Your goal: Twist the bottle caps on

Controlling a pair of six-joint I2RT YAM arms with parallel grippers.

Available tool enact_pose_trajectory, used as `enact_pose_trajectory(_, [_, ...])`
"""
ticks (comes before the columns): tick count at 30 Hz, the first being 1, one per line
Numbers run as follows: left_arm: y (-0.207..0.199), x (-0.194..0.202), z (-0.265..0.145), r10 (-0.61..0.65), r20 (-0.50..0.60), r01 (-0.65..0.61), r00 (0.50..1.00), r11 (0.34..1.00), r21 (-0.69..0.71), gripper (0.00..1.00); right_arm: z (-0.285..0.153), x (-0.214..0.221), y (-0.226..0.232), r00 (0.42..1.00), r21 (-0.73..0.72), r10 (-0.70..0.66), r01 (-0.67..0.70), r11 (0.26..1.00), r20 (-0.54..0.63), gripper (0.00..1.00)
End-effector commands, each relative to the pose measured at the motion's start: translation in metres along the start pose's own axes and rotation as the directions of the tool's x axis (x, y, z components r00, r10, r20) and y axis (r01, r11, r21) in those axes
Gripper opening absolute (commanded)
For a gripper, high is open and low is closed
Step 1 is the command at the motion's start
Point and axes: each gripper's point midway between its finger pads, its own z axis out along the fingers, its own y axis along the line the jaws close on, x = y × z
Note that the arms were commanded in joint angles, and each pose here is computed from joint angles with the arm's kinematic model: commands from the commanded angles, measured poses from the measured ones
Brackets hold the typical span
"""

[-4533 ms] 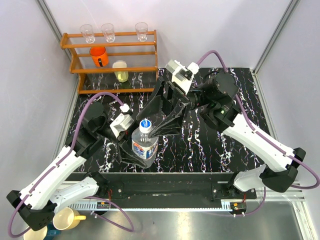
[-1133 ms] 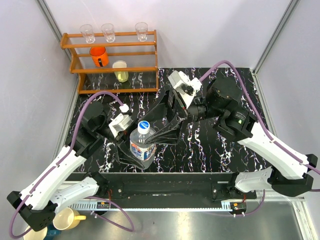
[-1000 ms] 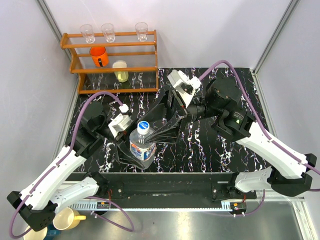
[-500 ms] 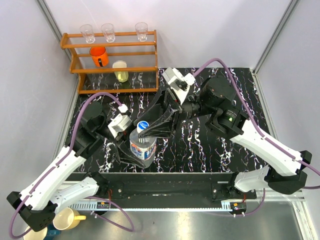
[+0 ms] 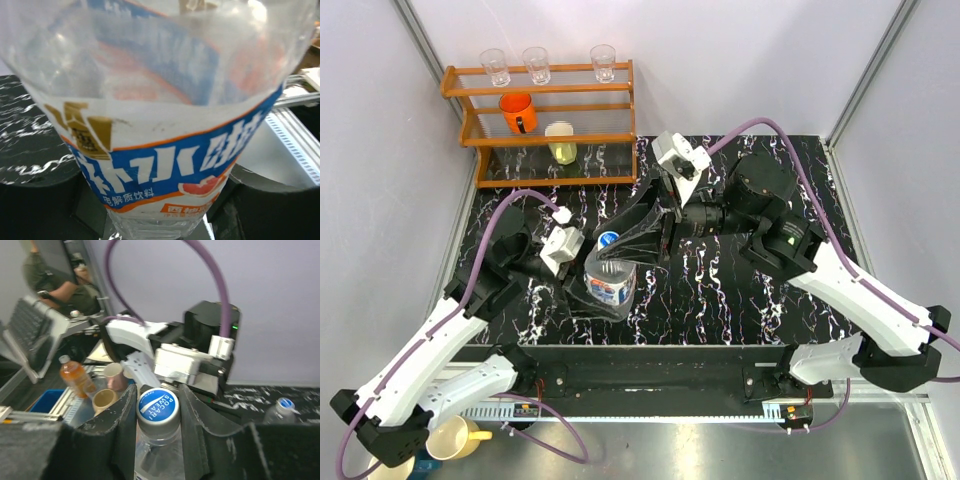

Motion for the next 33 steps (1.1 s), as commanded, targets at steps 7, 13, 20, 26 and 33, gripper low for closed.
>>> enact_pose_trajectory(7, [0.086, 0.001, -0.029, 0.122, -0.058, -0.135, 0.991, 0.864, -0.484, 0.06, -0.028, 0.007, -0.064, 1.0, 0.424, 0.012, -0.001, 0.906, -0.022, 0.44])
enact_pose_trajectory(13, [0.084, 0.002, -0.028, 0.12, -0.055, -0.132, 0.991, 0.867, -0.481, 0.06, -0.031, -0.001, -0.058, 1.0, 0.413, -0.015, 0.016, 0.911, -0.006, 0.62])
enact_pose_trajectory(20, [0.092, 0.001, -0.032, 0.118, -0.047, -0.125, 0.992, 0.843, -0.523, 0.08, -0.032, 0.005, -0.064, 1.0, 0.433, -0.015, 0.021, 0.901, -0.018, 0.58])
enact_pose_trajectory(26, [0.091, 0.0, -0.032, 0.109, -0.035, -0.111, 0.993, 0.843, -0.526, 0.11, -0.034, 0.005, -0.074, 1.0, 0.475, -0.014, 0.021, 0.879, -0.02, 0.23])
enact_pose_trajectory(33, [0.089, -0.004, -0.036, 0.114, -0.033, -0.113, 0.993, 0.83, -0.546, 0.77, -0.038, 0.006, -0.083, 0.999, 0.518, -0.037, 0.048, 0.854, -0.032, 0.0])
